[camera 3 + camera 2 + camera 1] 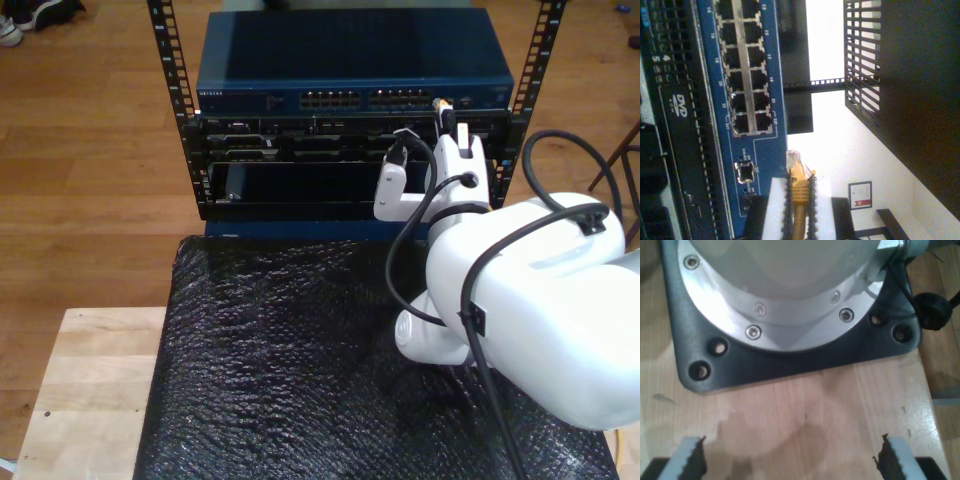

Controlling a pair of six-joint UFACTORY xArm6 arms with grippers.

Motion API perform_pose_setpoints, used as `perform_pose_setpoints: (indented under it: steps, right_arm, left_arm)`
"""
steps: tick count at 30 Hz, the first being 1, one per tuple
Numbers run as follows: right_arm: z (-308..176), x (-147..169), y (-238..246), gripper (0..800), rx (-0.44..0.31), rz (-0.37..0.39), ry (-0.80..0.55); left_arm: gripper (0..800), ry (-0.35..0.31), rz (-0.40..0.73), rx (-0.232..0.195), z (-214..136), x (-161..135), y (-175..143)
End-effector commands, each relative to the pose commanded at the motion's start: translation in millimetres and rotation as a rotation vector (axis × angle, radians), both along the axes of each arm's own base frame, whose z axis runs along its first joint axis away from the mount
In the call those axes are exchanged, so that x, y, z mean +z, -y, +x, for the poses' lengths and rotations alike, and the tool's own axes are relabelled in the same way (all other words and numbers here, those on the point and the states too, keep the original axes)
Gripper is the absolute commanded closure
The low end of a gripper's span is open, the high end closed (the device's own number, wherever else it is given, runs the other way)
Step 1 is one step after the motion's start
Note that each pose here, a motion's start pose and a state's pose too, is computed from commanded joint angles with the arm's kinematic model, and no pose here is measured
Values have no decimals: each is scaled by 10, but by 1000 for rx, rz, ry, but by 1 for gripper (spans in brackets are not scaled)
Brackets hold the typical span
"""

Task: Grab the cable and plug it in

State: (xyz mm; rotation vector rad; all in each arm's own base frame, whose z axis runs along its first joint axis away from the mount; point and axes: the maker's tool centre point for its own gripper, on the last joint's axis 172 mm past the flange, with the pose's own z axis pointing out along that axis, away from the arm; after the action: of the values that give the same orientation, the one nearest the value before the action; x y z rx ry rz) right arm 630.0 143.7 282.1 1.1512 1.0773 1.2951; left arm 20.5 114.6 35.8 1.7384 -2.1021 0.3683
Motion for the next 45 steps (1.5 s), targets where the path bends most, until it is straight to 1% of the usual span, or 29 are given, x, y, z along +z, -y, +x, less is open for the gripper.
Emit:
perform_pose_setpoints:
  steps: [10, 17, 22, 25, 33, 40, 45]
  right_arm:
    - [112, -6, -40, 800, 0, 3, 12]
    - [173, -27, -60, 800, 3, 9, -2]
    - [194, -34, -69, 800, 3, 10, 0]
    - [199, -92, -71, 800, 3, 7, -8]
    - [200, -86, -74, 800, 2, 9, -6]
    - [212, -112, 2, 800, -28, 20, -9]
    - [218, -136, 4, 800, -36, 25, -10]
  left_arm:
    - [0, 0, 0, -2, 2, 0, 0]
    - [0, 1, 0, -1, 0, 0, 0]
    - [0, 0, 0, 0, 0, 0, 0]
    - [0, 0, 0, 0, 0, 0, 0]
    - [0, 0, 0, 0, 0, 0, 0]
    - [0, 0, 0, 0, 0, 0, 0]
    - [0, 0, 0, 0, 0, 0, 0]
